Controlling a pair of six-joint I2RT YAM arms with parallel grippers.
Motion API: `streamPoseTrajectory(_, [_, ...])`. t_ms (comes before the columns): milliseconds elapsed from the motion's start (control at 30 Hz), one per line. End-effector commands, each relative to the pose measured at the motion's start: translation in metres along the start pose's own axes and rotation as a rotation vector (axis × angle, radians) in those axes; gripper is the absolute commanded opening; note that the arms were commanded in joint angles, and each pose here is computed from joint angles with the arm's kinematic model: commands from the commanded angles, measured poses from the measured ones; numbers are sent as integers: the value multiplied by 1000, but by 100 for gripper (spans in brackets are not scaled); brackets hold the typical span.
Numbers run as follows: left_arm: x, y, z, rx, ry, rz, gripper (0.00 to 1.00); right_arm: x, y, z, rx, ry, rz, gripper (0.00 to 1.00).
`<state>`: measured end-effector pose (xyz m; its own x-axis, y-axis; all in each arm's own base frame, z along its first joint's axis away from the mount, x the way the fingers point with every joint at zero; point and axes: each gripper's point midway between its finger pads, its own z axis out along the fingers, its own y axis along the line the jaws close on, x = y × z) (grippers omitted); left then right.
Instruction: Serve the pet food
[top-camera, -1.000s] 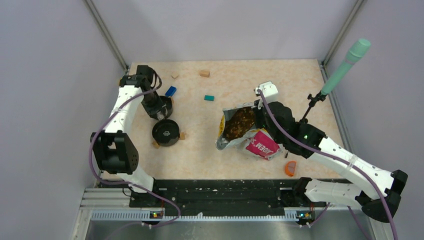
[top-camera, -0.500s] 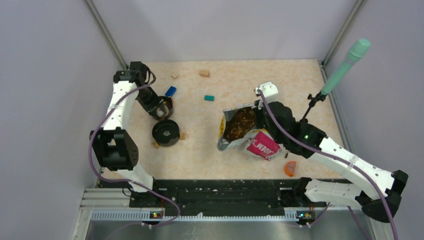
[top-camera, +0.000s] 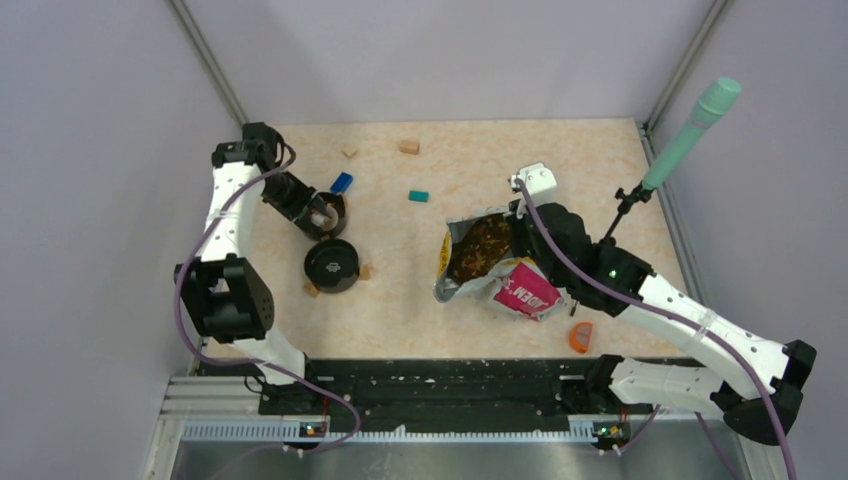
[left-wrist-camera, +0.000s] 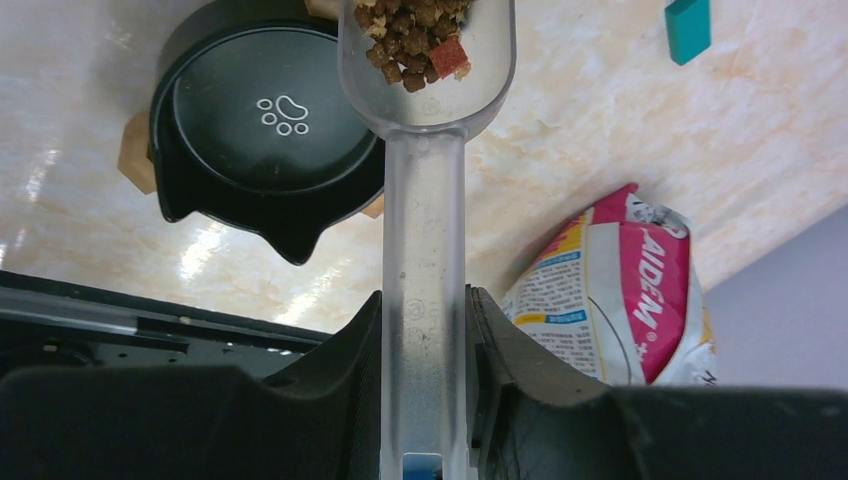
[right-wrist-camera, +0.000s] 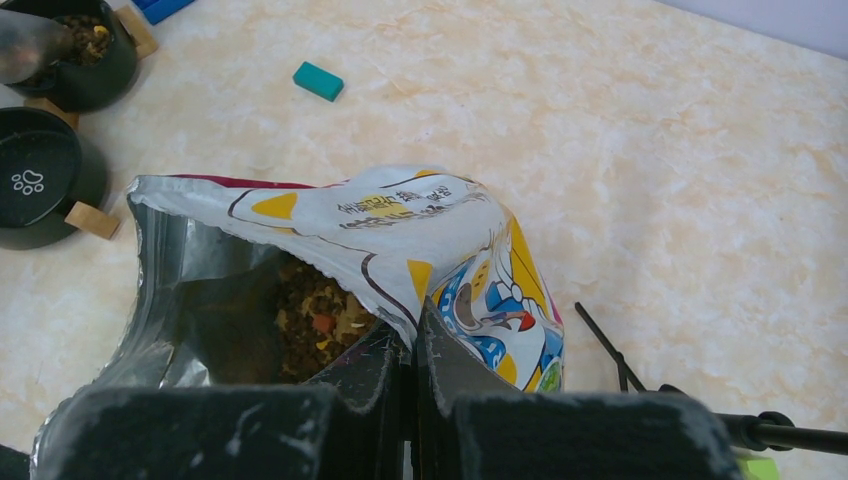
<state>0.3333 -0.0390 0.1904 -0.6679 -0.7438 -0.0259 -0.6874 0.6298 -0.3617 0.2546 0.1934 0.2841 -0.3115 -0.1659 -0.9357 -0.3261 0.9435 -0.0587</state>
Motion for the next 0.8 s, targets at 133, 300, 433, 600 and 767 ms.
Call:
streamPoseTrajectory(133, [-7,-24,-17,136,-7,-140,0,-38,-7,-8,25,-112,43,0])
streamPoseTrajectory(300, [-6,-22,-13,131,-7,-214,0,-35,-8,-7,35,-109,38,0])
streamPoseTrajectory(433, [-8,-31,-15,174,-2,-241,0,-36,-7,-5,35,-110,32,0])
streamPoseTrajectory(600, [-8,-35,-20,188,5,-254,0,-37,-7,-3,38,-112,24,0])
streamPoseTrajectory(767, [0,-28,-27,179,3,-255,0,-38,-10,-4,52,-120,20,0])
